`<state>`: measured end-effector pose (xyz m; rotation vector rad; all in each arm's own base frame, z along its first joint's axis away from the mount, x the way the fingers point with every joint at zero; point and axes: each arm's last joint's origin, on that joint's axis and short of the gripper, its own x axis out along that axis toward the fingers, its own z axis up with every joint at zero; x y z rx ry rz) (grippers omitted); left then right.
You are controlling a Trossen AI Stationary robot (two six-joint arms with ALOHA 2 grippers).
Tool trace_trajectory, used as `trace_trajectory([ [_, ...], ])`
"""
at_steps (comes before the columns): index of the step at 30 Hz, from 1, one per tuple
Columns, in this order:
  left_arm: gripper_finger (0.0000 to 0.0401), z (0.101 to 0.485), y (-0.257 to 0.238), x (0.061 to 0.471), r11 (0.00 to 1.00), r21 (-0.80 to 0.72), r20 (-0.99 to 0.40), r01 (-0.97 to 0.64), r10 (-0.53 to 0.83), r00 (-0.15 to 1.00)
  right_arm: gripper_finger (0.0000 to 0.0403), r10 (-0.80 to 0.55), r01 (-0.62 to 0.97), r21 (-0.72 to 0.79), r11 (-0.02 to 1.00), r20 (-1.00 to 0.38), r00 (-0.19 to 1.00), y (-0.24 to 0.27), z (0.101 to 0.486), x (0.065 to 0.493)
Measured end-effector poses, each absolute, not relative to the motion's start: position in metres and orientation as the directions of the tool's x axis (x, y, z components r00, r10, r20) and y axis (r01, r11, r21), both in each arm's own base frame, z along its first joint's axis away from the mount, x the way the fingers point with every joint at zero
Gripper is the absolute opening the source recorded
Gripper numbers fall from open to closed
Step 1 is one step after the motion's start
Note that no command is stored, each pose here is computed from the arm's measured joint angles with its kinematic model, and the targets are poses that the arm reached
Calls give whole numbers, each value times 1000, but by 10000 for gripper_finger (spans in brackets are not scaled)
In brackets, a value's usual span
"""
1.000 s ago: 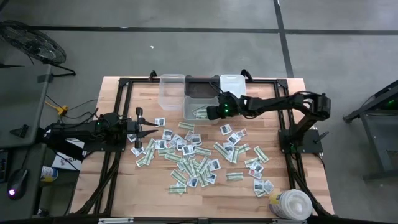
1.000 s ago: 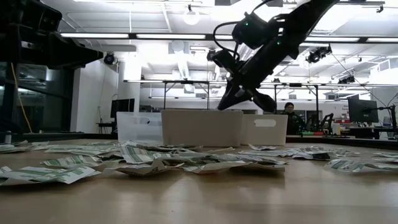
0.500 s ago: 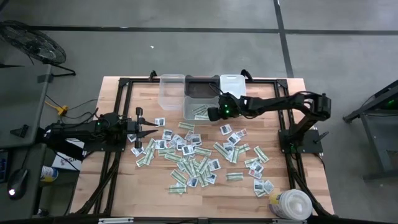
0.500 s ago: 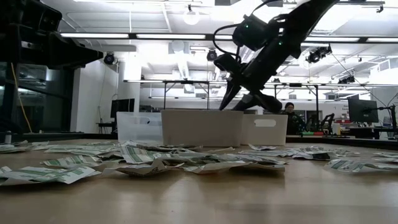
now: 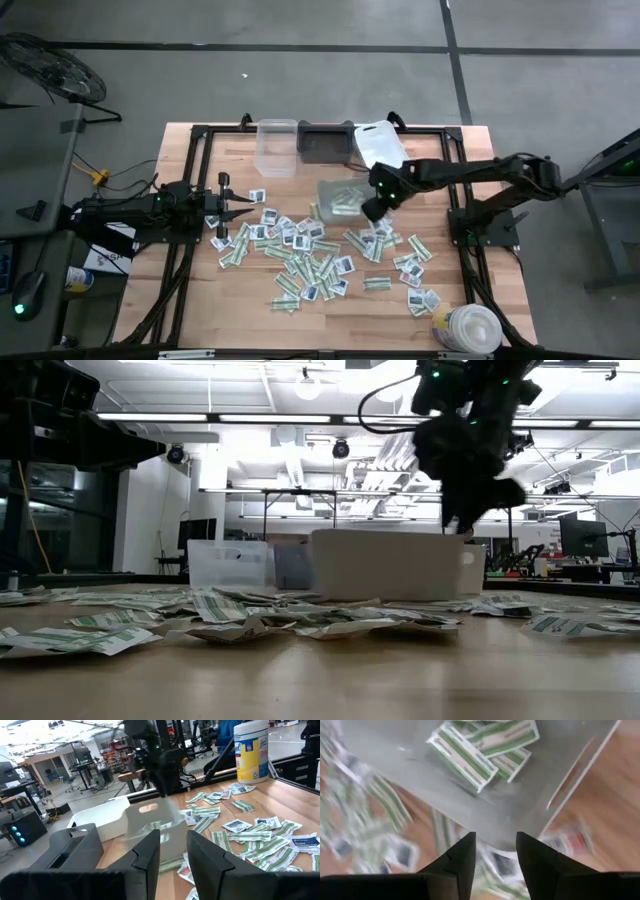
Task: Pick & Place First Aid Supplies
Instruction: Put the bandage pack into the gray bin
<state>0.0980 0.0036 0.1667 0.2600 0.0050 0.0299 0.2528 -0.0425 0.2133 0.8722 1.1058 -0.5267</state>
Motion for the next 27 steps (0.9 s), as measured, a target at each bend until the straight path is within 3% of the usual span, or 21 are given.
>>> trace_trajectory([
  [4,96,167,4,98,966,257,-1,-29,31,1000,135,-37,752,283,595,-925,377,-45,219,248],
  [11,96,167,4,98,966,257,-1,-29,30,1000,135,-78,729,343,592,-876,475,-51,225,256],
  [15,96,167,4,98,966,257,-1,-29,31,1000,135,-138,773,346,531,-865,482,-49,233,250],
  [23,96,167,4,98,966,257,-1,-29,30,1000,135,-137,833,244,496,-926,352,-21,247,214],
  [27,96,167,4,98,966,257,-1,-29,30,1000,135,-122,803,121,583,-964,234,-4,241,199],
])
